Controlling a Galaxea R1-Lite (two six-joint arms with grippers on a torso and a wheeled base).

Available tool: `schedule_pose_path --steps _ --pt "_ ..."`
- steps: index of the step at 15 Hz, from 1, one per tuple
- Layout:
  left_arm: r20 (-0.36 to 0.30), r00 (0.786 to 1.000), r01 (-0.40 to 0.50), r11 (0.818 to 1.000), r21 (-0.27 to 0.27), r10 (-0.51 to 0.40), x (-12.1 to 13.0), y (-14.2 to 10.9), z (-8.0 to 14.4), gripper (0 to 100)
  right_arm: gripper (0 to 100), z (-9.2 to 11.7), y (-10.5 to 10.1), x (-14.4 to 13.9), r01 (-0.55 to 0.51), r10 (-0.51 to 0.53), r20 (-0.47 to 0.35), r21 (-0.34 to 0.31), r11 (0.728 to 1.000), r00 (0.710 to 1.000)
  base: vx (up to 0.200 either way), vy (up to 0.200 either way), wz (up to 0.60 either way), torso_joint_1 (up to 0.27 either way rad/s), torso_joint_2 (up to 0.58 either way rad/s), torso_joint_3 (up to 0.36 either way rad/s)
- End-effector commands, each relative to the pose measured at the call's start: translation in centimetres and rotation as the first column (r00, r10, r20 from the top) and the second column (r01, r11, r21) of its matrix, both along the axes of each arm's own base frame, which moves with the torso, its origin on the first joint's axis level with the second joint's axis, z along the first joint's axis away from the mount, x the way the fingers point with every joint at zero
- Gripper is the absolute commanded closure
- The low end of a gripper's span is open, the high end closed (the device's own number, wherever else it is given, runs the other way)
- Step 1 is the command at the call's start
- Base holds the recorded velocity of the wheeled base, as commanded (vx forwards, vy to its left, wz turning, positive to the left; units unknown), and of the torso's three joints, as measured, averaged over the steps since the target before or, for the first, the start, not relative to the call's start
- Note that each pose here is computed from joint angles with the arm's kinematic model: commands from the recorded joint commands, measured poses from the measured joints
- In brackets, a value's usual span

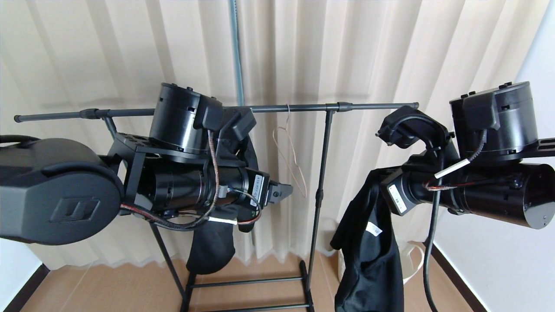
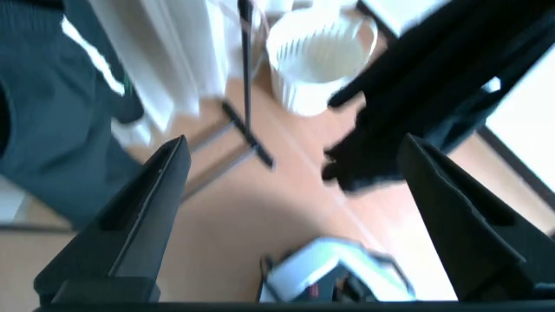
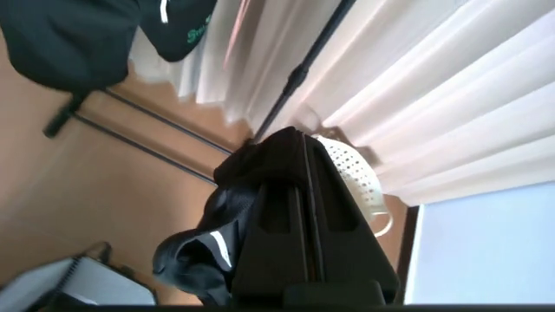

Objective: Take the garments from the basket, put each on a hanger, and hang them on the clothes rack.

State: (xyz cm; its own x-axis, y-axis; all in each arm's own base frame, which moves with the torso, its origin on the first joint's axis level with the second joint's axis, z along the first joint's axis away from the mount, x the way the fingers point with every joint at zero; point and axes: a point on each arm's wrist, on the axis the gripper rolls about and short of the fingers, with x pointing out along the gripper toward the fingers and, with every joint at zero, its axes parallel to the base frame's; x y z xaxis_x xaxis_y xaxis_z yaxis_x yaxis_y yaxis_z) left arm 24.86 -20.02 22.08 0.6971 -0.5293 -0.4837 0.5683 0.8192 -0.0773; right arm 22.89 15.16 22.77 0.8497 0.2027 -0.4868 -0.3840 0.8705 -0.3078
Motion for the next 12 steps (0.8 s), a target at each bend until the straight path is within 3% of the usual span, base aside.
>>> schedule_pose_path --steps 1,3,10,12 --pt "-0.013 1.0 0.002 1.0 0.023 -0.002 0.0 0.0 -1.5 0 100 0.2 -0.7 -0.3 0.012 -0.012 0.009 0.003 1.0 1.0 0.0 0.0 0.0 0.0 0.0 0.0" --pt "-0.001 1.0 0.019 0.998 0.06 -0.019 0.1 0.0 -1.8 0 100 0.3 -0.8 -0.3 0.015 -0.015 0.011 0.004 1.0 1.0 0.0 0.0 0.0 0.0 0.0 0.0" --pt "-0.013 1.0 0.023 0.997 0.074 -0.022 0.5 -0.4 -2.5 0 100 0.4 -0.9 -0.3 0.019 -0.019 0.014 0.004 1.0 1.0 0.2 0.0 0.0 0.002 0.0 0.004" --pt "-0.011 1.0 0.002 0.995 0.096 0.0 0.8 -0.7 -3.0 0 100 0.3 -1.0 -0.2 0.022 -0.022 0.012 0.004 1.0 1.0 0.2 -0.2 0.0 0.005 0.0 0.005"
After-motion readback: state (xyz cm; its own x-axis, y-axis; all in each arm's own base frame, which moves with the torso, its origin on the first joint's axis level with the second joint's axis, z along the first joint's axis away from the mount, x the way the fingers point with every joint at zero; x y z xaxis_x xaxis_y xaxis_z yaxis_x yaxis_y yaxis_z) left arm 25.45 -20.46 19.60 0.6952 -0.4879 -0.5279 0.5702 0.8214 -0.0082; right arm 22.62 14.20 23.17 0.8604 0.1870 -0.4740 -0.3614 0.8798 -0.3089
